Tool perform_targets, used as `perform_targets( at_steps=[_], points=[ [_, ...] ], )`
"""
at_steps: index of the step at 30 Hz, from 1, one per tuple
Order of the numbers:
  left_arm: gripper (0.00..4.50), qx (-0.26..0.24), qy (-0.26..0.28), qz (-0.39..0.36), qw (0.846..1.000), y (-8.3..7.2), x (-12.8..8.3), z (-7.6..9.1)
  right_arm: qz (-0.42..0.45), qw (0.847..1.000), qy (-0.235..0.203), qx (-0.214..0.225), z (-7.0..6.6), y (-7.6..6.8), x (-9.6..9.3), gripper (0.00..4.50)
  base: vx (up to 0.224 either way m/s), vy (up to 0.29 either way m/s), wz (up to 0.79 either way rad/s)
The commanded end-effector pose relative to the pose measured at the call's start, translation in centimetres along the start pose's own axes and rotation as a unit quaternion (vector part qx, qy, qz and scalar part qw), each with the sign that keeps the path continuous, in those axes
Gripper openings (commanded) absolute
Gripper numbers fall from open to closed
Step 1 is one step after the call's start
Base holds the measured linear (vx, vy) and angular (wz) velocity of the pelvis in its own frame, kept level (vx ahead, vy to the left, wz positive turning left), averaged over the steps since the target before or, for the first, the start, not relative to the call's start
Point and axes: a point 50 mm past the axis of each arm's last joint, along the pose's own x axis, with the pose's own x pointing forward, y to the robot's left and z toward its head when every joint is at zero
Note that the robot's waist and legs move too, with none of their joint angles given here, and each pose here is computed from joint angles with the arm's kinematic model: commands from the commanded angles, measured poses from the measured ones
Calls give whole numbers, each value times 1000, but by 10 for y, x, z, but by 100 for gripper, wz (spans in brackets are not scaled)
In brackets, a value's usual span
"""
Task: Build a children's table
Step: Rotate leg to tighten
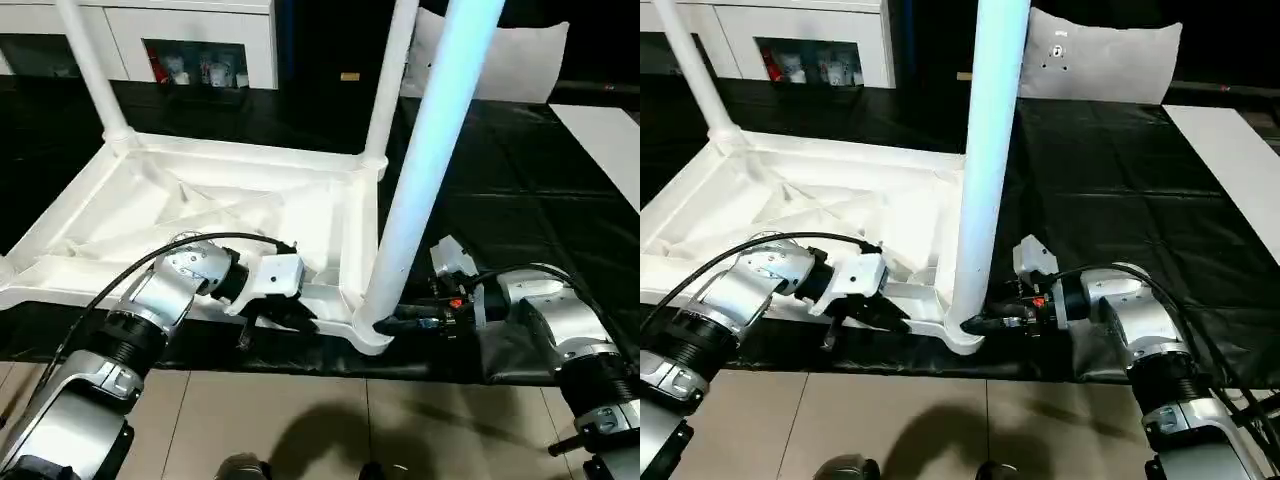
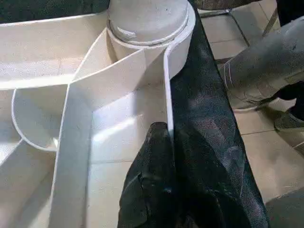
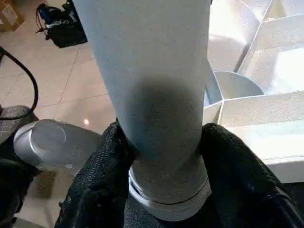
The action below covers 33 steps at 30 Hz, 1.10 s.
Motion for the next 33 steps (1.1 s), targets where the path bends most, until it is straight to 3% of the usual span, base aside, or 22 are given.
perform_targets(
  at_steps=[1,6,11,12,14,16,17,19,20,21,22,25,26,27,30,33],
  points=[
    [0,25,7,-31,999,-2,9,5,16,1000,-2,2,2,2,2,195,0,0,0],
    [0,3,3,-3,1000,1,8,3,14,999,-25,15,3,6,7,193,0,0,0],
    [0,-56,15,58,997,11,9,-2,-77,996,-23,43,3,-2,24,193,0,0,0],
    [0,-82,-6,97,992,18,14,4,-140,988,-22,66,3,-8,36,193,0,0,0],
    [0,-84,-7,100,991,18,15,4,-144,987,-22,68,3,-8,36,193,0,0,0],
    [0,-106,-17,138,985,26,19,9,-209,974,-23,88,3,-17,45,193,0,0,0],
    [0,-141,-15,194,971,37,26,15,-302,947,-27,111,5,-29,56,193,0,0,0],
    [0,-141,-15,194,971,37,26,15,-302,947,-27,111,5,-29,56,193,0,0,0],
    [0,-146,-11,214,966,41,30,18,-341,932,-24,119,5,-35,60,193,-26,64,-12],
    [0,-146,-11,214,966,41,30,18,-341,932,-24,119,5,-35,60,193,-26,64,-12],
    [0,-146,-17,247,958,48,40,29,-408,903,-26,131,9,-46,65,193,-5,52,-6],
    [0,-147,-24,264,953,52,48,38,-434,890,-36,137,15,-51,71,193,0,0,0],
    [0,-147,-25,266,952,53,49,40,-434,890,-40,135,16,-51,71,193,0,0,0],
    [0,-147,-26,268,952,53,52,42,-431,892,-49,127,20,-51,72,247,0,0,0],
    [0,-145,-22,269,952,53,51,42,-418,901,-47,108,21,-49,71,263,0,0,0],
    [0,-143,-7,279,949,53,46,36,-427,898,-52,95,20,-50,65,301,0,0,0]
  ],
)
